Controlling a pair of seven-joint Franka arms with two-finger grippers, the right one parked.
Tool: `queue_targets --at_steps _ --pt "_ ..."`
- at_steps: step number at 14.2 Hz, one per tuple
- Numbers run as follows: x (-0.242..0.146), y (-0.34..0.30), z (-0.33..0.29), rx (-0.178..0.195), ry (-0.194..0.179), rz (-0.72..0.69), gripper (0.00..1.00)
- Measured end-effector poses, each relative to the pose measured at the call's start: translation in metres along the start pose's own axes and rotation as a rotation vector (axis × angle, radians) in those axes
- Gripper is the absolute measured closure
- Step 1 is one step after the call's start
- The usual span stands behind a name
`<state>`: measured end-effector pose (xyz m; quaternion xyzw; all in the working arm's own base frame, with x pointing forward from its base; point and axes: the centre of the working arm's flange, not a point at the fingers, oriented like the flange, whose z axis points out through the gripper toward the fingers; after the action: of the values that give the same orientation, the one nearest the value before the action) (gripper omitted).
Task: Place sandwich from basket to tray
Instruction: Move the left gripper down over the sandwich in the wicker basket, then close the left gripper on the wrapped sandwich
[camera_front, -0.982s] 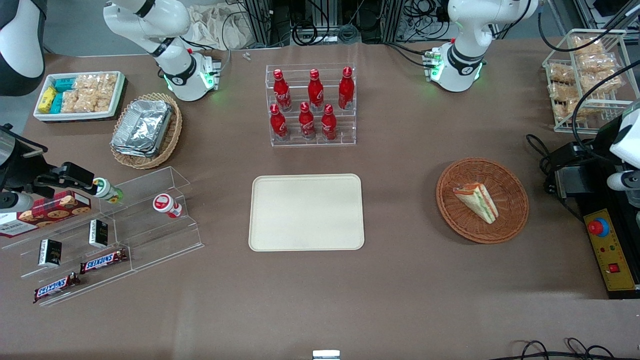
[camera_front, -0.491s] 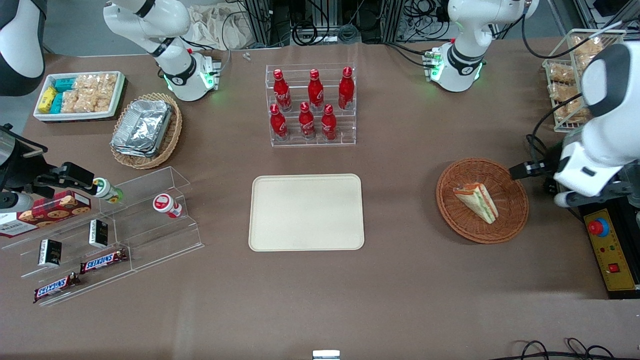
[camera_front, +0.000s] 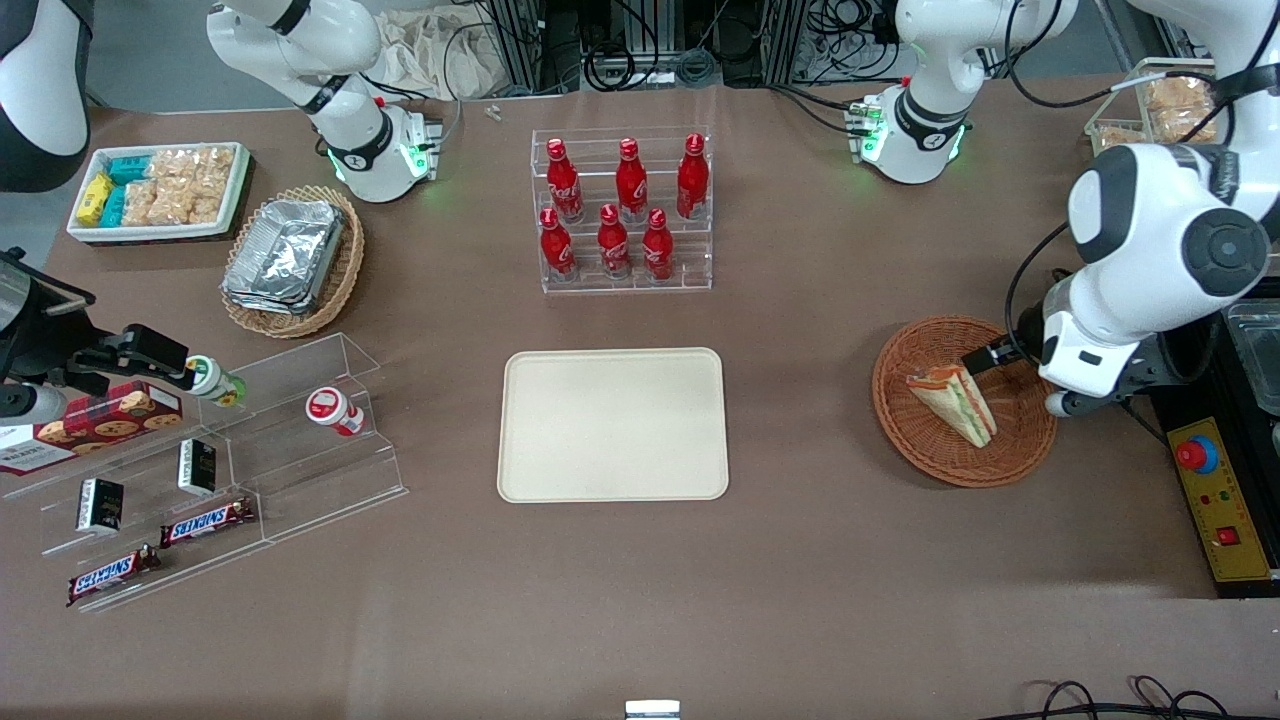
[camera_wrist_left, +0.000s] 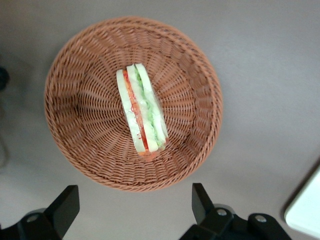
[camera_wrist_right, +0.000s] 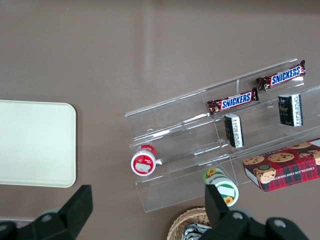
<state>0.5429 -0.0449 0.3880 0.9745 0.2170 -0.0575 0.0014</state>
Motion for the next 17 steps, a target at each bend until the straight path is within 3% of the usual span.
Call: queue_targets --at_steps 13,17 --pt "0.016 0.000 0.120 -0.039 0.037 -0.213 0.01" --pt "0.014 -0.002 0.130 -0.037 0.033 -0.231 0.10"
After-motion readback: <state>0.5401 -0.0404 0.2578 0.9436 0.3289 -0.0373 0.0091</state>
